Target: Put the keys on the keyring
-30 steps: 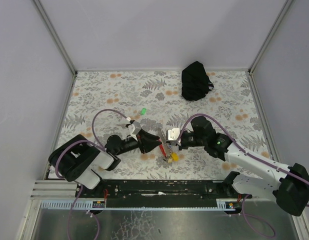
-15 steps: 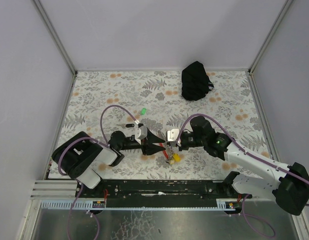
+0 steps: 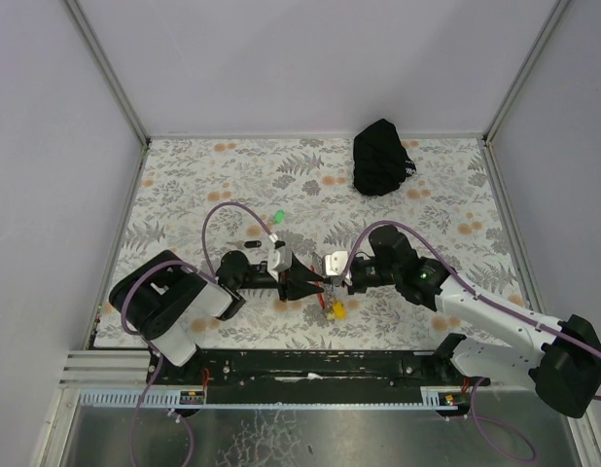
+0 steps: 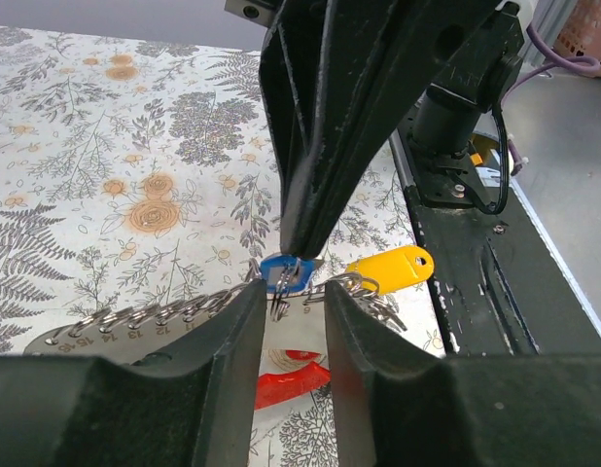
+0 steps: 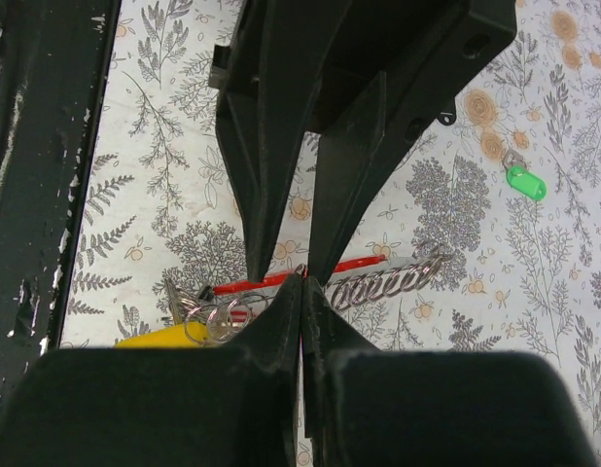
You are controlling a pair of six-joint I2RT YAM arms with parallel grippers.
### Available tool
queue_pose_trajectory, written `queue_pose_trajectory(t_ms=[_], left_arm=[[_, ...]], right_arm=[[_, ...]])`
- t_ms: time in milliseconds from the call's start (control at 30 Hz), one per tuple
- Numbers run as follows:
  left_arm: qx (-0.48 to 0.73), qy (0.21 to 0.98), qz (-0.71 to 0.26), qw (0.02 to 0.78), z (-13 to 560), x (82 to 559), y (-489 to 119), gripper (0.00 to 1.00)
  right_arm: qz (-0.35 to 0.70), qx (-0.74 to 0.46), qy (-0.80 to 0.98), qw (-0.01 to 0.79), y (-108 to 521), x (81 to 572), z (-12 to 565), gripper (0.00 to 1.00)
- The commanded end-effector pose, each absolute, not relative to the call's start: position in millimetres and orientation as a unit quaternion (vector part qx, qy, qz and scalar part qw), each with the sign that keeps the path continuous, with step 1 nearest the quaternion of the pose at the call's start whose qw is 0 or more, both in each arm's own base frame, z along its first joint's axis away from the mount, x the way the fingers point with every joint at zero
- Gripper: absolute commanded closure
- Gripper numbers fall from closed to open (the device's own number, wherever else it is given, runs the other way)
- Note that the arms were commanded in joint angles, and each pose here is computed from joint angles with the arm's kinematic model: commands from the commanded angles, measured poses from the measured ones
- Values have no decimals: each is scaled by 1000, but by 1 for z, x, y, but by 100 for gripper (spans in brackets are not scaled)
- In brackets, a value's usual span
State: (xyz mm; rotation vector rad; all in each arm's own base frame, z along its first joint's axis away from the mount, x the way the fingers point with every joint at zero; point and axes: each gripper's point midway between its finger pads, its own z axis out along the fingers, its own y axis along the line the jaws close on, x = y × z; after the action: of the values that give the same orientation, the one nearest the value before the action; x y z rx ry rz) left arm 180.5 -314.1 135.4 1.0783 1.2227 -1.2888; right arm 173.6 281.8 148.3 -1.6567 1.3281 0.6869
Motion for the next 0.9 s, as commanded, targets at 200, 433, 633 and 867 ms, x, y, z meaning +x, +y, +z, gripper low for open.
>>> queue_pose_trajectory(t_ms=[200,433,633,867], left_arm=[[461,500,-531,506,131,188,-321,80],[456,515,-525,501,120,191,-320,100],[397,540,-523,527,126,204,-309,100],[307,578,-524,546,141,224,-302,100]], right_arm=[[291,-669,489,477,299,175,184,100],[284,-667,497,478,296,177,182,100],[276,-658,512,478,289,177,177,100],[292,-655,522,461,288,170,165,100]])
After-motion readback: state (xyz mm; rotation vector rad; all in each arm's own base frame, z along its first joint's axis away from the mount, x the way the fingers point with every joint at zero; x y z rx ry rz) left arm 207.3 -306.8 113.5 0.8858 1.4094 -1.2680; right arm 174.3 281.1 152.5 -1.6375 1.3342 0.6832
